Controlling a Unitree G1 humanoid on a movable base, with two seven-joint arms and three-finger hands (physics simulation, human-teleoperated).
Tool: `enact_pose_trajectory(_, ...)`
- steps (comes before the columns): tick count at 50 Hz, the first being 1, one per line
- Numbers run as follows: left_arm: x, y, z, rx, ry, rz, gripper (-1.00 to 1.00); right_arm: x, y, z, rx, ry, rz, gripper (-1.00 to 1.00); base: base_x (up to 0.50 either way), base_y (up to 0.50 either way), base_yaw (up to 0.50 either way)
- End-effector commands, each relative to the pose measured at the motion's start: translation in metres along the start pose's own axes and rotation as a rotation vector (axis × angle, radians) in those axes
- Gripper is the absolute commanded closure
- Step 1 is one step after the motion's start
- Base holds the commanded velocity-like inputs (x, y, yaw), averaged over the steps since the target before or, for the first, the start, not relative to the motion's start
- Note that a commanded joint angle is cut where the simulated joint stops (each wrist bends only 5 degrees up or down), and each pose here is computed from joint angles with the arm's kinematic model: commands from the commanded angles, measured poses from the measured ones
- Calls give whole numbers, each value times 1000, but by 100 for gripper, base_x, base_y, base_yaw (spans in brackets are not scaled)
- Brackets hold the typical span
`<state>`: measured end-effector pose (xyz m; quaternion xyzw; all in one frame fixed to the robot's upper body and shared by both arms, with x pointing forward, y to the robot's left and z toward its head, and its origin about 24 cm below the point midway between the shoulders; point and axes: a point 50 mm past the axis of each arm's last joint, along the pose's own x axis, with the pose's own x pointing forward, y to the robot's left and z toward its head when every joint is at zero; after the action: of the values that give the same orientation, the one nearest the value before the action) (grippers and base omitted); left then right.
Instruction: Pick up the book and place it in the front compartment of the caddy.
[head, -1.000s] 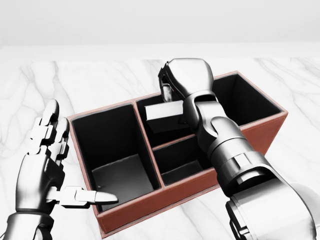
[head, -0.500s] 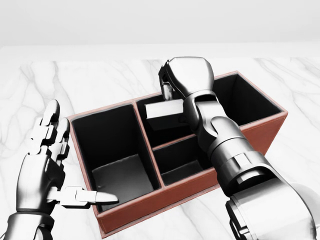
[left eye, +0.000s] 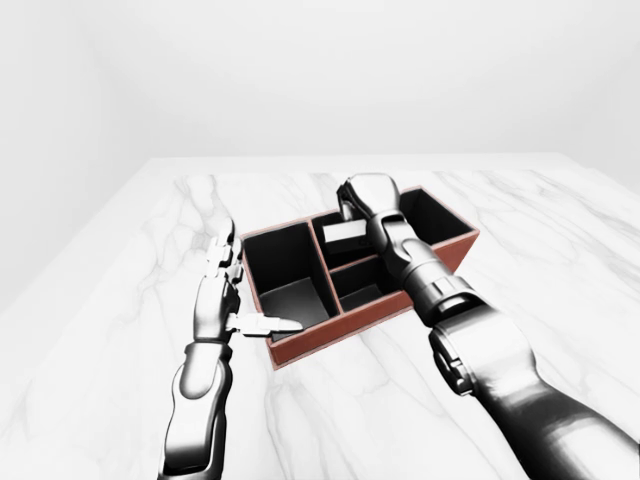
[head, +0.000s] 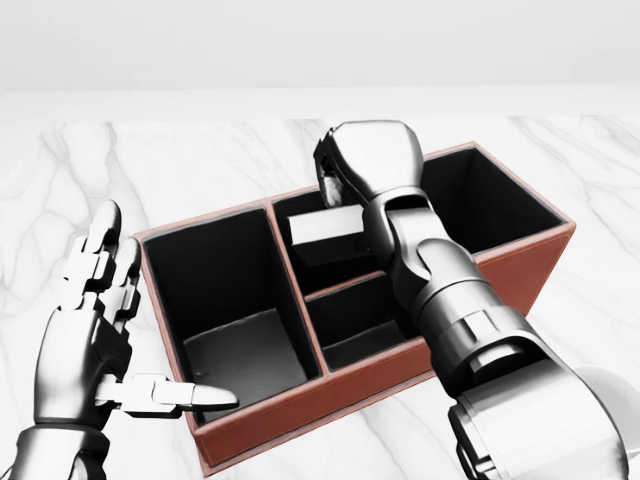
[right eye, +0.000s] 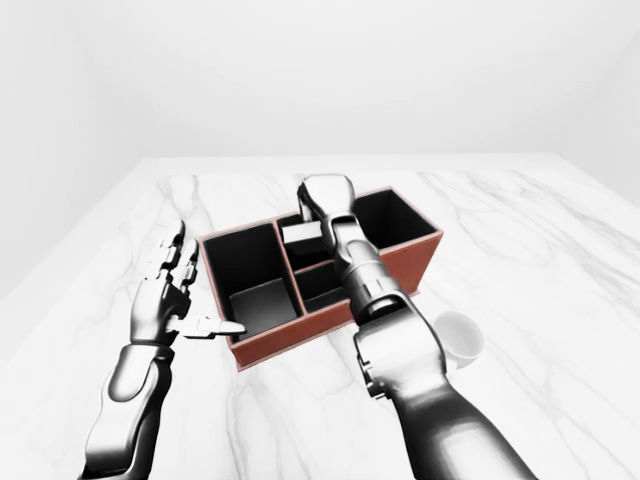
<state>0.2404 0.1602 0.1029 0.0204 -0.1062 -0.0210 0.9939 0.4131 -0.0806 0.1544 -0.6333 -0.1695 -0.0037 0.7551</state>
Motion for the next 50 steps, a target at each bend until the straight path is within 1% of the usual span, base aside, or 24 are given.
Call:
enact_pose_trajectory(1,0,0,-1,0,3,-1,-100,2,-6,1,17,4,-45,100,0,0,0)
enact_pose_trajectory(24,0,0,-2,0,8,-1,-100,0,-2,1,8,2,-43,100,0,0,0)
enact_pose_trajectory(25,0,-1,-2,-1,8,-2,-100,-1,-1,2,0,-4,-44,61,0,0,0)
enact_pose_trajectory(27,0,-1,-2,-1,8,-2,-100,-1,-1,2,-1,-4,-44,61,0,0,0)
enact_pose_trajectory(28,0,0,-1,0,3,-1,-100,-1,0,2,-3,-6,-44,-100,0,0,0)
enact_pose_trajectory(50,-1,-1,-2,3,9,-2,-100,-2,1,2,-4,-3,-37,-100,0,0,0)
